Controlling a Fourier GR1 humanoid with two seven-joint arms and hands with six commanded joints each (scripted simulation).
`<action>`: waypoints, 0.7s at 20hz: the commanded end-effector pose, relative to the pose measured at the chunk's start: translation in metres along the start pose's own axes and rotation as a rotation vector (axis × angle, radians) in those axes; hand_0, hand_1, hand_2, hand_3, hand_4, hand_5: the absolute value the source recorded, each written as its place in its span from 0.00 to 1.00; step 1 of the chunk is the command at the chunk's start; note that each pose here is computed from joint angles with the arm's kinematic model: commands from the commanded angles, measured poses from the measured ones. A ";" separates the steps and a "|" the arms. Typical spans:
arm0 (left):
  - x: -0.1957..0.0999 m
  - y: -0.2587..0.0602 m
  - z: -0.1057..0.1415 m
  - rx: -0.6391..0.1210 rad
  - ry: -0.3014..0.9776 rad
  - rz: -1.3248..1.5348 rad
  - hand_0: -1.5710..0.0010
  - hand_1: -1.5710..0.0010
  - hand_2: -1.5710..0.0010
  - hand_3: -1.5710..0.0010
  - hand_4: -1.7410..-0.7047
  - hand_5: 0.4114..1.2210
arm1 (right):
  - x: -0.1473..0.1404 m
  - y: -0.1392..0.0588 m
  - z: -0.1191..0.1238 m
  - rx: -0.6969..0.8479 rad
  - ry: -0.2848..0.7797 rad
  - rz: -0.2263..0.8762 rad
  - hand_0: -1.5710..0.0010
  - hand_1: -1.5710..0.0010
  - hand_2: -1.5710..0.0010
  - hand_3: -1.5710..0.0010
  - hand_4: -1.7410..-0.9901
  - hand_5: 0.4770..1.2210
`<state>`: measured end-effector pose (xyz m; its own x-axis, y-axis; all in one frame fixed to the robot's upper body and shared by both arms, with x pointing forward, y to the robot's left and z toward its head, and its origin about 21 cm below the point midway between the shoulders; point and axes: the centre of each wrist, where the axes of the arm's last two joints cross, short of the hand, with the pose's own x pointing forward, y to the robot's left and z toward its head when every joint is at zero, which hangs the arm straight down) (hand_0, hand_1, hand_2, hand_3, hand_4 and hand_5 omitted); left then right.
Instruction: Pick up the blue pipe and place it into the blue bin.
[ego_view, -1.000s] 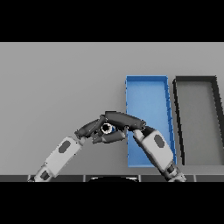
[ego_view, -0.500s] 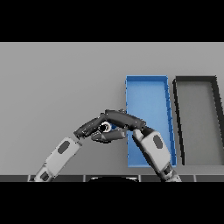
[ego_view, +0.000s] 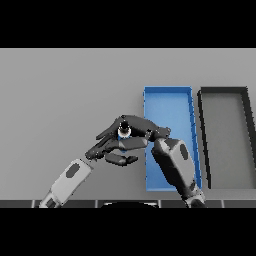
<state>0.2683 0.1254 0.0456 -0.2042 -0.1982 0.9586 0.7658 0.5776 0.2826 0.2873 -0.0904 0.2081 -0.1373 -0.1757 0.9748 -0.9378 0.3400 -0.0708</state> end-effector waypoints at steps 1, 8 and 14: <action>0.001 0.003 0.001 -0.002 0.006 0.004 1.00 1.00 1.00 1.00 0.84 0.14 | 0.008 -0.002 -0.004 0.001 -0.006 -0.001 0.00 0.00 0.00 0.00 0.33 1.00; 0.002 0.001 0.005 -0.009 0.005 -0.006 1.00 1.00 1.00 1.00 0.84 0.09 | 0.095 -0.031 -0.014 -0.064 -0.146 0.125 0.00 0.00 0.00 0.00 0.33 1.00; 0.002 0.000 0.006 0.002 0.022 -0.018 1.00 1.00 1.00 1.00 0.87 0.09 | 0.116 -0.084 0.000 -0.367 -0.119 0.209 0.00 0.00 0.00 0.00 0.32 1.00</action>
<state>0.2636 0.1299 0.0477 -0.2052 -0.2243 0.9527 0.7615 0.5749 0.2994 0.3505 -0.1400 0.3274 -0.3666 -0.1613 0.9163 -0.7116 0.6831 -0.1645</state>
